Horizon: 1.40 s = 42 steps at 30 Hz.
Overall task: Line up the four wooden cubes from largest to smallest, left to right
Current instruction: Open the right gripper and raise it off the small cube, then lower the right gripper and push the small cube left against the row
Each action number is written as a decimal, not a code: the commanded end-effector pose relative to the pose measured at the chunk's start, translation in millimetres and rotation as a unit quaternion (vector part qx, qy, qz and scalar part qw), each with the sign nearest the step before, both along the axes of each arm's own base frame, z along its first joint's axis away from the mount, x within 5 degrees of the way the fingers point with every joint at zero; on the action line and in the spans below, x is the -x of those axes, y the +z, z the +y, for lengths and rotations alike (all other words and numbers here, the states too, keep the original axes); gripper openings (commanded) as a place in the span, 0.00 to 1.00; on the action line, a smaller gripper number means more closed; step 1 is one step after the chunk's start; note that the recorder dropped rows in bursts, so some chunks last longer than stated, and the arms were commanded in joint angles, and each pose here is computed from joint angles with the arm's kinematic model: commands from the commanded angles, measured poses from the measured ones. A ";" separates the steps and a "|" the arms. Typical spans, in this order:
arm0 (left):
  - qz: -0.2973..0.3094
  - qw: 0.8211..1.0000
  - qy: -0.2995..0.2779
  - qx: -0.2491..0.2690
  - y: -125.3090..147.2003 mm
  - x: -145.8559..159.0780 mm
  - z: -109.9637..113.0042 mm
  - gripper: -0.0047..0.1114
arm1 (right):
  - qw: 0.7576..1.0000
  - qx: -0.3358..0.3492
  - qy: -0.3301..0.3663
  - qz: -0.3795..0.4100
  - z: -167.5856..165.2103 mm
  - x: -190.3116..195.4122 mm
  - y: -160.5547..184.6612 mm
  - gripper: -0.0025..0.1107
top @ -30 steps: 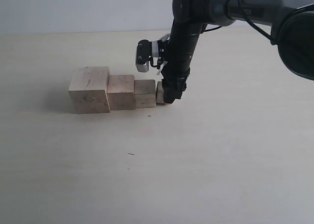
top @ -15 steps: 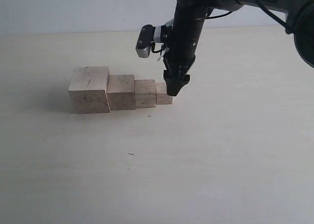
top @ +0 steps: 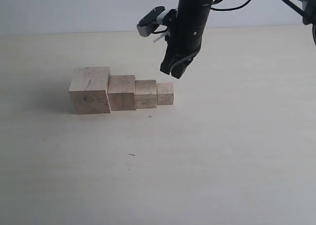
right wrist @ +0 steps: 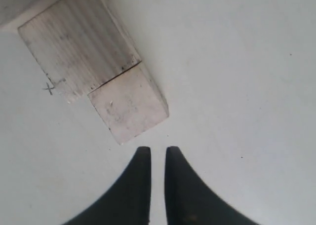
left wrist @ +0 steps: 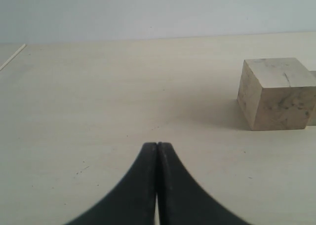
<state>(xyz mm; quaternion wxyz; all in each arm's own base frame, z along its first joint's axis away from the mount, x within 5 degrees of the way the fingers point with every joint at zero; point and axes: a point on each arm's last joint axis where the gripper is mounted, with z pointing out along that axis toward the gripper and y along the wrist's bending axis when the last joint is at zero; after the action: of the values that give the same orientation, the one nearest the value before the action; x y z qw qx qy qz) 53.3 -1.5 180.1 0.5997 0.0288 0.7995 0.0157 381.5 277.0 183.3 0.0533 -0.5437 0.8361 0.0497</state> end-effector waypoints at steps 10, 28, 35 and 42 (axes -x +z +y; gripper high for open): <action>-0.008 1.000 -0.002 -0.002 1.0 0.1 -0.1 0.04 | 0.991 0.031 -0.126 0.038 -22.5 0.2 -17.9 0.02; -0.008 1.000 -0.002 -0.002 1.0 0.1 -0.1 0.04 | 0.986 0.027 -0.154 0.064 -16.6 -3.2 -64.3 0.02; -0.008 1.000 -0.002 -0.002 1.0 0.1 -0.1 0.04 | 0.985 0.006 -0.160 0.057 -12.9 -5.2 -63.5 0.02; -0.008 1.000 -0.002 -0.002 1.0 0.1 -0.1 0.04 | 0.985 -0.004 -0.163 0.051 -11.3 -6.8 -63.4 0.02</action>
<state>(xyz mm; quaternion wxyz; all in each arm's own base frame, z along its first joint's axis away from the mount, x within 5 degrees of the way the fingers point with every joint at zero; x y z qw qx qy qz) 53.3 -1.5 180.1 0.5997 0.0288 0.7995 0.0157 386.4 266.5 119.4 0.0143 -0.4014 0.9133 0.0666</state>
